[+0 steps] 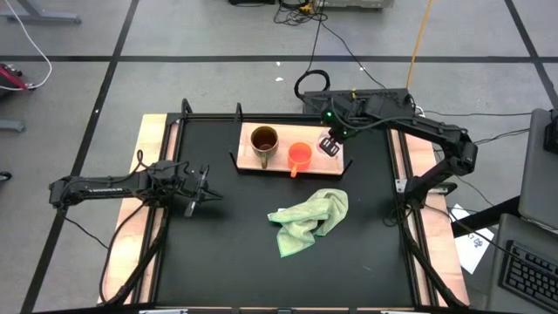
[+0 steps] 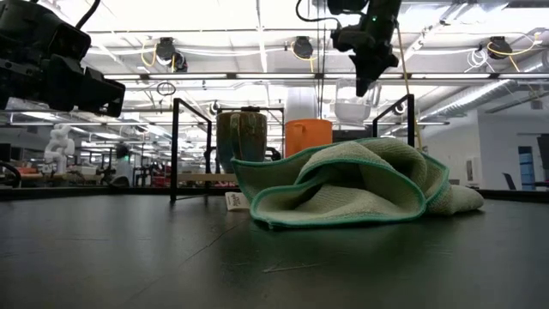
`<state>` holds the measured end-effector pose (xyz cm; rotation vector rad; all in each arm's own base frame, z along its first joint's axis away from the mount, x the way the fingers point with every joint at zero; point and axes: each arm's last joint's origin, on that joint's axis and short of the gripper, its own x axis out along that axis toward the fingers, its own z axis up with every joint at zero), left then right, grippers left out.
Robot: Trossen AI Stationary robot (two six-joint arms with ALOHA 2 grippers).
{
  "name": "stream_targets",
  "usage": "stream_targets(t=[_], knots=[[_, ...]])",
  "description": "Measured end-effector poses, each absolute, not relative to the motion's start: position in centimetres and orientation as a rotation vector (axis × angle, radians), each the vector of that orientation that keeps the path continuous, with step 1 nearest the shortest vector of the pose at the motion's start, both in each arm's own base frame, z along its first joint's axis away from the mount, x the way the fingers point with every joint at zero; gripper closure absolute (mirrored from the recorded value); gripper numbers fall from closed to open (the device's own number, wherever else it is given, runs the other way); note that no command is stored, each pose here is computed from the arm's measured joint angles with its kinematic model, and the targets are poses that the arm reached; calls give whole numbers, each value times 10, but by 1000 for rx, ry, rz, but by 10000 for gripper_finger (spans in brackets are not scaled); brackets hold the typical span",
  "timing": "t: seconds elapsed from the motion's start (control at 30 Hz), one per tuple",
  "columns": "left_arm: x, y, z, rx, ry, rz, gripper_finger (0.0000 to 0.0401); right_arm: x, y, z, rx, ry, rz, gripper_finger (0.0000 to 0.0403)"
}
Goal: Stack small to large cups/mugs on shelf
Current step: Put the transparent mug on the shelf
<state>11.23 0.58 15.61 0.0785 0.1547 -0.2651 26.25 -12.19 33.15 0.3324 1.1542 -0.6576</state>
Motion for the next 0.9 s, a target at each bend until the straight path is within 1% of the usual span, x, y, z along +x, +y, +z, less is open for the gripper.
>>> stream_targets(t=[0.4,0.47,0.9], knots=[[112,6,156,76,161,-265,375,260,-131,330,402,1147,-683,403],[112,6,156,76,161,-265,375,261,-130,328,423,1151,-662,403],[112,6,156,57,163,-273,375,277,-136,302,483,1255,-703,403]])
